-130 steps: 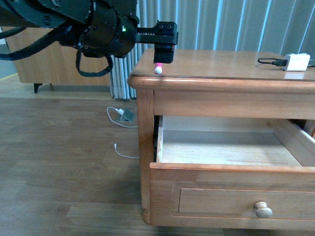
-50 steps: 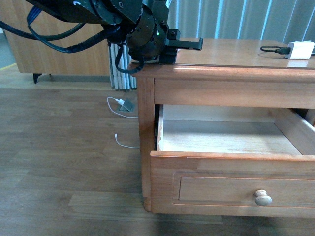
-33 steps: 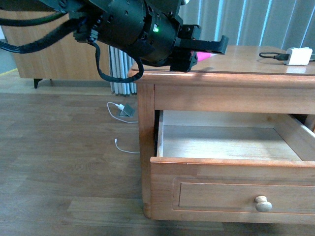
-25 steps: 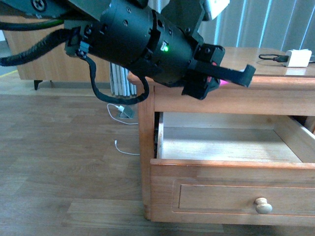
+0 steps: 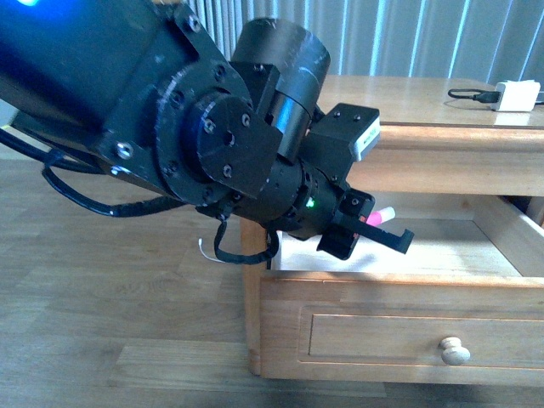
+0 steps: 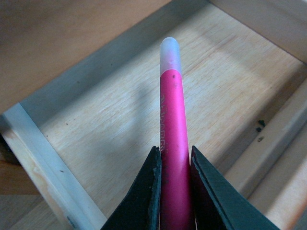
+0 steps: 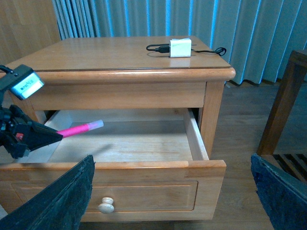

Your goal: Place pink marker in drawer with both arms

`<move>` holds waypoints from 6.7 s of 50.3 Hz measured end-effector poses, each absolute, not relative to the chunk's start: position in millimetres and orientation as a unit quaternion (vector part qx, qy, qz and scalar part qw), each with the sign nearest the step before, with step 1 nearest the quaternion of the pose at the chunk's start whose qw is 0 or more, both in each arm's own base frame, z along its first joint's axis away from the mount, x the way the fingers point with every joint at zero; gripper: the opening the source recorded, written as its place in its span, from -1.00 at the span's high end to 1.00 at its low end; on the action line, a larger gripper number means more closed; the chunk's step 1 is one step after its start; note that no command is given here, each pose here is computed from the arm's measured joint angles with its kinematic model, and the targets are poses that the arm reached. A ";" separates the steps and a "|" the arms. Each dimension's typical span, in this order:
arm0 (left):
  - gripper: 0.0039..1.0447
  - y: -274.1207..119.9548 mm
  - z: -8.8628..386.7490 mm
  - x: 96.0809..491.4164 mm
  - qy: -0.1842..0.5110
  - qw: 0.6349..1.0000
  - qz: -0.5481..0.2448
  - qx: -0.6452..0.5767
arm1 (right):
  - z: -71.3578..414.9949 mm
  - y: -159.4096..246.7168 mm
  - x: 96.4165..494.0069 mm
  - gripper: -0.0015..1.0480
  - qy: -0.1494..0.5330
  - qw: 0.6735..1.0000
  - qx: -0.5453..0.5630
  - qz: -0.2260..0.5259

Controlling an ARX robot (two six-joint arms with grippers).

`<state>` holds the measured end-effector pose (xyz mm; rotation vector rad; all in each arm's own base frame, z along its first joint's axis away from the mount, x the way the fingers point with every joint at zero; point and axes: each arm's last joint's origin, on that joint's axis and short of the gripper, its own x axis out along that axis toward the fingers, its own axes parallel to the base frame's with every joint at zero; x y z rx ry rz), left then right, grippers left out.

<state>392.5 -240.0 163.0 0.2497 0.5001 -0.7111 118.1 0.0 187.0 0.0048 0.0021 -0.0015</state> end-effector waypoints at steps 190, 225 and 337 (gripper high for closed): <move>-0.88 -0.2 171.2 96.5 -0.010 1.000 -0.001 -0.002 | 171.6 16.0 176.6 -0.84 0.263 0.962 0.035 0.068; -0.89 -0.2 171.2 96.5 -0.010 1.000 -0.001 -0.002 | 118.5 42.9 320.8 -0.84 0.342 0.939 0.014 0.021; -0.89 -0.2 171.2 96.5 -0.010 1.000 -0.001 -0.002 | 194.0 9.8 197.3 -0.84 0.196 0.972 0.115 0.061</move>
